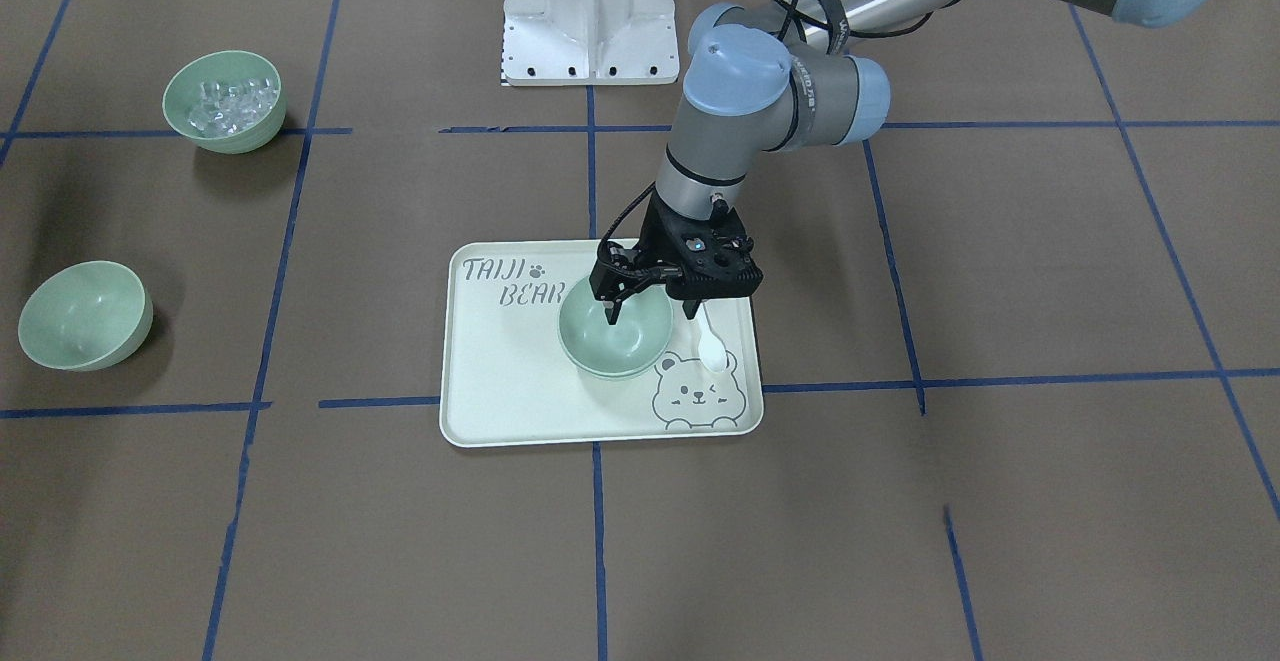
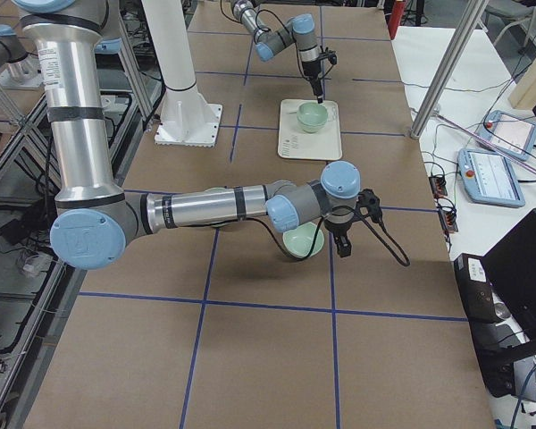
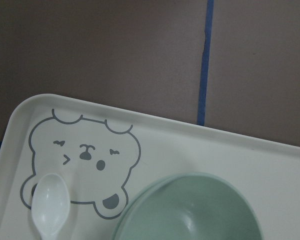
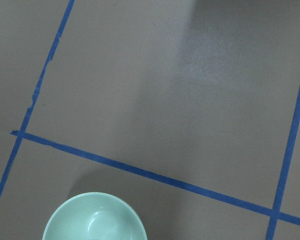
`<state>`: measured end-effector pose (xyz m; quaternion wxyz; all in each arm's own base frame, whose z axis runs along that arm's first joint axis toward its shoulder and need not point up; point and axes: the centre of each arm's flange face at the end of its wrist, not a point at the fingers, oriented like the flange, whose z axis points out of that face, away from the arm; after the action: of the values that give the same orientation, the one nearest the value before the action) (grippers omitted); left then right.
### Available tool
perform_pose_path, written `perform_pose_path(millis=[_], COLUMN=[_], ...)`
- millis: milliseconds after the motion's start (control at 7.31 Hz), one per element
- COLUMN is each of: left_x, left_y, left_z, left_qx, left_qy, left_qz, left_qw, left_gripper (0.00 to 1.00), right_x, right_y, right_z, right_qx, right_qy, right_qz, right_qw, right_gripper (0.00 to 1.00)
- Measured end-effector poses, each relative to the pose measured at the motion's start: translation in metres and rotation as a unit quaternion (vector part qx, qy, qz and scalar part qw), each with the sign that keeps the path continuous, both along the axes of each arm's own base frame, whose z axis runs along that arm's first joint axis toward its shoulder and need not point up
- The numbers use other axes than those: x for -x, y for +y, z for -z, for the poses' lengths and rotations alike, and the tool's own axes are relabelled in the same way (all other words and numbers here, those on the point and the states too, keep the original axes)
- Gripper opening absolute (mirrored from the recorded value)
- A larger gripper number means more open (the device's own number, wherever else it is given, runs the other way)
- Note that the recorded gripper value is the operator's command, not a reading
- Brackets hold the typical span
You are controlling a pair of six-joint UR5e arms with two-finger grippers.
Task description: Stack green bowls together
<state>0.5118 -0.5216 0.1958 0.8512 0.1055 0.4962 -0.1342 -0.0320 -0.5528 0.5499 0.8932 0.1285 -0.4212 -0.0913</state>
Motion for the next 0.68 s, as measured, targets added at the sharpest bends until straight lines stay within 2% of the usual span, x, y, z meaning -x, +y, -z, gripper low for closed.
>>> perform_pose_path(millis=[137,411,684], left_x=[0.027,0.121,0.248], left_y=[-0.006,-0.031,-0.065], left_z=[-0.022,-0.087,-0.176], left_qx=[-0.016,-0.087,-0.16], left_qy=[-0.012,-0.058,-0.121], left_qz=[-0.017,-0.077,-0.136], left_qw=[0.9997,0.9915,0.9703], left_gripper=[1.0,1.0,1.0], right_x=[0.002,0.02,0.043], right_y=[0.001,0.005,0.01], right_z=[0.0,0.01,0.03], right_qx=[0.001,0.019,0.042], right_qy=[0.0,-0.007,-0.01], right_qz=[0.002,-0.004,-0.022], right_qw=[1.0,0.9998,0.9988], right_gripper=[1.0,1.0,1.0])
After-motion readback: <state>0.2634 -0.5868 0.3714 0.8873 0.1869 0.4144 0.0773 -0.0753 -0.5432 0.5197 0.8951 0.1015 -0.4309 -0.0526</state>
